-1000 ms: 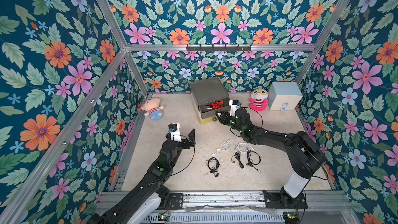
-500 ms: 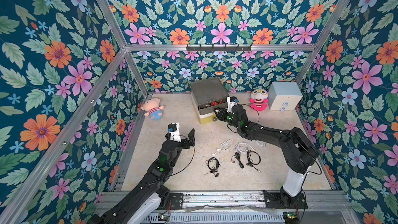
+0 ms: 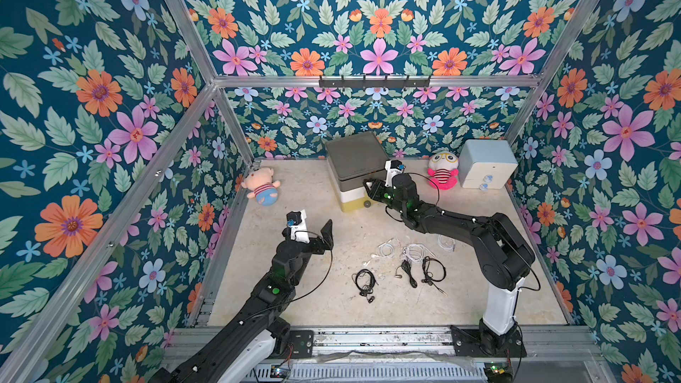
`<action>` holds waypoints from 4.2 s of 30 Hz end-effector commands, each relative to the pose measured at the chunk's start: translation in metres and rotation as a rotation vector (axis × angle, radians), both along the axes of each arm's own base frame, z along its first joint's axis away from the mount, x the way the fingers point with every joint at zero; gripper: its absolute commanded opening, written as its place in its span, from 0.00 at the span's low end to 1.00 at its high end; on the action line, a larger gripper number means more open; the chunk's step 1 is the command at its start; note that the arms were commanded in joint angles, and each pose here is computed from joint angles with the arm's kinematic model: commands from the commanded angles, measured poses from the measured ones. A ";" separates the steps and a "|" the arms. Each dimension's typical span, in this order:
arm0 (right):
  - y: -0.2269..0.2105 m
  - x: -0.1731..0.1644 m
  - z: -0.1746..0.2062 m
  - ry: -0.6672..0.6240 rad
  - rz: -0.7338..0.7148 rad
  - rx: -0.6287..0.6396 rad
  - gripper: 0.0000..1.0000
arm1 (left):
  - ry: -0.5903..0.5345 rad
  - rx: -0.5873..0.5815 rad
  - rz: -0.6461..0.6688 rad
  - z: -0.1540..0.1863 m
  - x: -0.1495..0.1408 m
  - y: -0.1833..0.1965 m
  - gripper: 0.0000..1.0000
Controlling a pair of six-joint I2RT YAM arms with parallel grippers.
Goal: Place the wired earphones into the drawer by color
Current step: Close the drawer of the storage box, then open the drawer in the storage box.
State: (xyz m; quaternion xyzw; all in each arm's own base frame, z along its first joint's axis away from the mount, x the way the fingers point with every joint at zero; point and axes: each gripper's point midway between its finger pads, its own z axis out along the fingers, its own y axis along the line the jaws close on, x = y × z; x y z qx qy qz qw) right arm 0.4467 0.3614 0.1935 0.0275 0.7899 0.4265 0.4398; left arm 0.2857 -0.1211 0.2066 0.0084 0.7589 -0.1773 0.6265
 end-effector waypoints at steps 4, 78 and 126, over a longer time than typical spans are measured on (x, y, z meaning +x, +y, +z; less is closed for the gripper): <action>-0.001 0.010 0.003 -0.023 -0.012 -0.010 0.37 | -0.018 0.009 0.004 0.004 0.001 0.001 0.99; -0.002 0.010 -0.063 0.020 -0.028 0.072 0.33 | -0.002 0.043 0.022 -0.006 0.005 0.003 0.99; -0.033 -0.063 -0.075 0.086 -0.006 0.069 0.30 | 0.000 0.046 0.025 -0.007 0.005 0.003 0.99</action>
